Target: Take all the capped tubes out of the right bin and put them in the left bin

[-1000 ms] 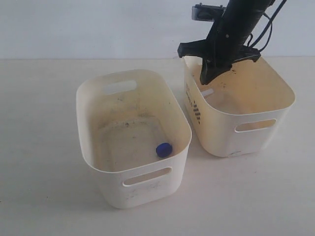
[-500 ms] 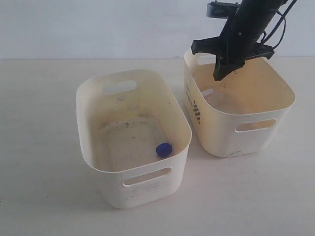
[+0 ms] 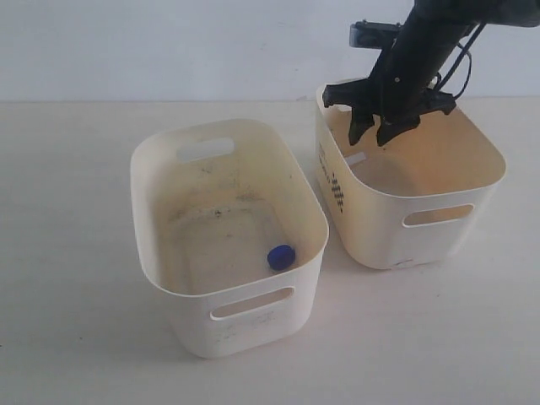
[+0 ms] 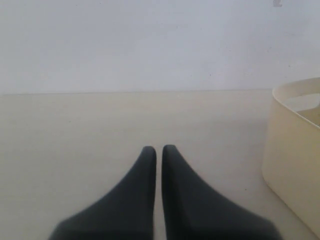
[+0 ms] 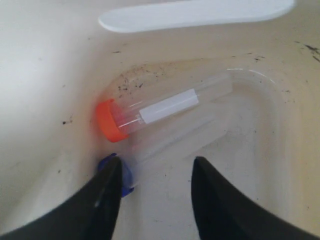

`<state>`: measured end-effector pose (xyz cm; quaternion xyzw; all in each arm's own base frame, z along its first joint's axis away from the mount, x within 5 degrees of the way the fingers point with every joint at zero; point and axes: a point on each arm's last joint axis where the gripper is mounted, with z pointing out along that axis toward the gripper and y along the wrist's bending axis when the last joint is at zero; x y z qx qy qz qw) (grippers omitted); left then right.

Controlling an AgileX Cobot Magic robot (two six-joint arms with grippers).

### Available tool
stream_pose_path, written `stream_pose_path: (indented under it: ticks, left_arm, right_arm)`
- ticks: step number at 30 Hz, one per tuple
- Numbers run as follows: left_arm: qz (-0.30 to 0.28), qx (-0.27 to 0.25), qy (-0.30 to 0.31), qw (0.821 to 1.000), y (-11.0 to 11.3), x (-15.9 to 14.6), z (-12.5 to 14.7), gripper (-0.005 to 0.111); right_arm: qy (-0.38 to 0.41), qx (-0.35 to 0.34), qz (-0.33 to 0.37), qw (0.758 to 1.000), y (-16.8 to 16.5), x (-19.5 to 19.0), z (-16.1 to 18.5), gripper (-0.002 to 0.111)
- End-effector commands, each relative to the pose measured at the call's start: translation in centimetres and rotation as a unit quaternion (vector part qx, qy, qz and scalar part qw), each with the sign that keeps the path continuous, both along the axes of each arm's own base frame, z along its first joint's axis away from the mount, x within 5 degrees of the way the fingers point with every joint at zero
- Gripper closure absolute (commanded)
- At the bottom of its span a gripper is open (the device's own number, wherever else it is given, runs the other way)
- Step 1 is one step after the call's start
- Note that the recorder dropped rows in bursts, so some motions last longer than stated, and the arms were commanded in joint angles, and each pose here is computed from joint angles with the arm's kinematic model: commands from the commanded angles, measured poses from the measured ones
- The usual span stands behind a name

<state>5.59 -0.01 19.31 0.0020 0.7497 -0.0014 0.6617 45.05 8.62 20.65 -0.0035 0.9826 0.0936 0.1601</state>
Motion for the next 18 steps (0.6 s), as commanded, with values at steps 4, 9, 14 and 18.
stream_pose_path:
  ticks: [4,9,14,18]
  left_arm:
    - [0.000,-0.008,-0.005,1.000,0.0,0.0,0.2,0.102]
    - [0.000,-0.008,-0.005,1.000,0.0,0.0,0.2,0.102]
    - [0.000,-0.008,-0.005,1.000,0.0,0.0,0.2,0.102]
    - [0.000,-0.008,-0.005,1.000,0.0,0.0,0.2,0.102]
  right_arm:
    - [-0.005,-0.016,0.000,1.000,-0.4,0.5,-1.1,0.059]
    - [-0.016,-0.013,-0.010,1.000,-0.3,0.9,-1.4,0.056]
    - [-0.017,-0.001,-0.046,0.999,-0.3,1.3,-2.2,0.031]
    - [-0.006,-0.004,-0.049,0.999,-0.3,1.5,-3.4,0.030]
